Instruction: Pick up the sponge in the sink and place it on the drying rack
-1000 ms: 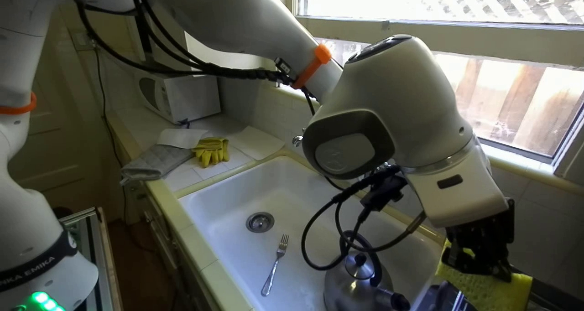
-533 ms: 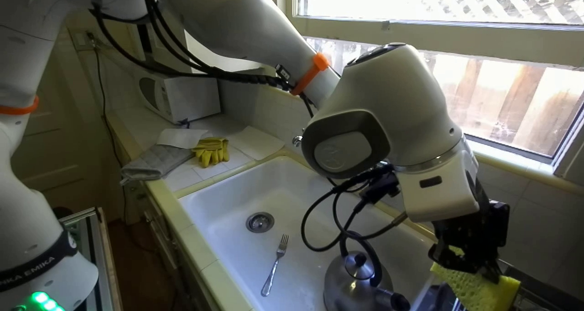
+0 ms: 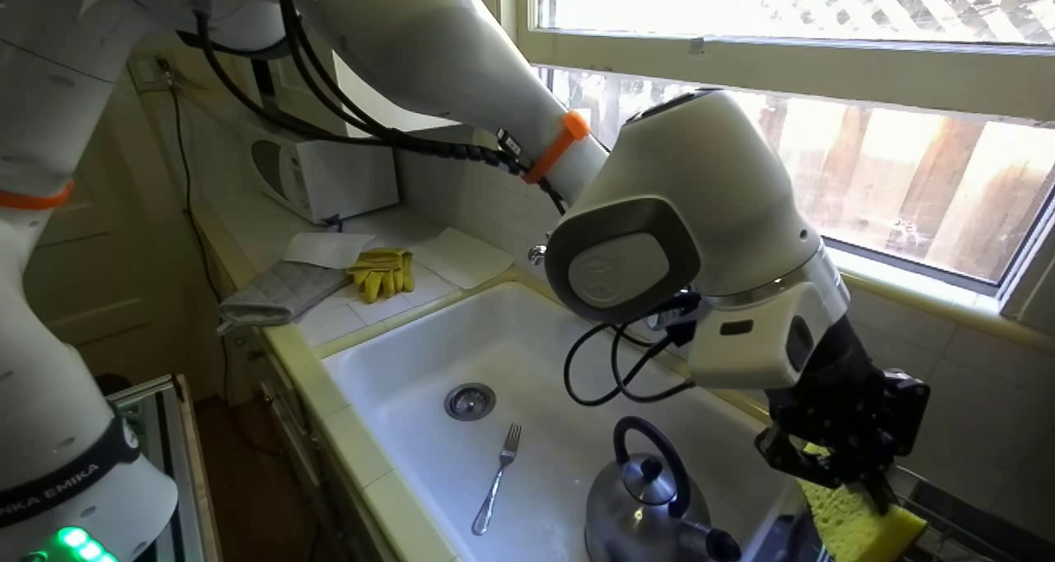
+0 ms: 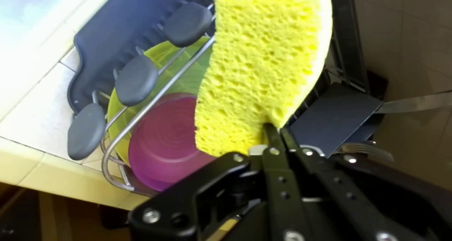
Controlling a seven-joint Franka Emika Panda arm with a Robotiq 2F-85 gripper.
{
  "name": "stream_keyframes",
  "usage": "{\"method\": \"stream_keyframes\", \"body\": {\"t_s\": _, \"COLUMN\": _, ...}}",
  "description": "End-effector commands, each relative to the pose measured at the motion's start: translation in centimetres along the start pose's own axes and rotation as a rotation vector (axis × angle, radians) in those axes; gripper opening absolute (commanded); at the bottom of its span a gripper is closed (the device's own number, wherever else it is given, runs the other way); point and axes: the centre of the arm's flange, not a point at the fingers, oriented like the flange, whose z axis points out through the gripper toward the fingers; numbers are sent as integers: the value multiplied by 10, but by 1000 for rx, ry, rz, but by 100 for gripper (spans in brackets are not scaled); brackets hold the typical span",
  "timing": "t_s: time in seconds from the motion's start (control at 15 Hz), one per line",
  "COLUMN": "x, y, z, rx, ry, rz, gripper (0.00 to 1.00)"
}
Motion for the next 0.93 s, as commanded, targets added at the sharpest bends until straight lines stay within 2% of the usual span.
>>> {"method": "stream_keyframes", "body": {"t_s": 0.0, "x": -10, "y": 3, "z": 5, "rx": -62, "ry": 43, "rz": 139, "gripper": 1}}
{"method": "stream_keyframes", "body": {"t_s": 0.33, "x": -12, "y": 8, "z": 12, "rx": -117, "ry": 75, "rz": 295, "gripper": 1}}
{"method": "stream_keyframes", "body": {"t_s": 0.87, "x": -13, "y": 11, "z": 18, "rx": -124, "ry": 163, "rz": 505, "gripper": 1}}
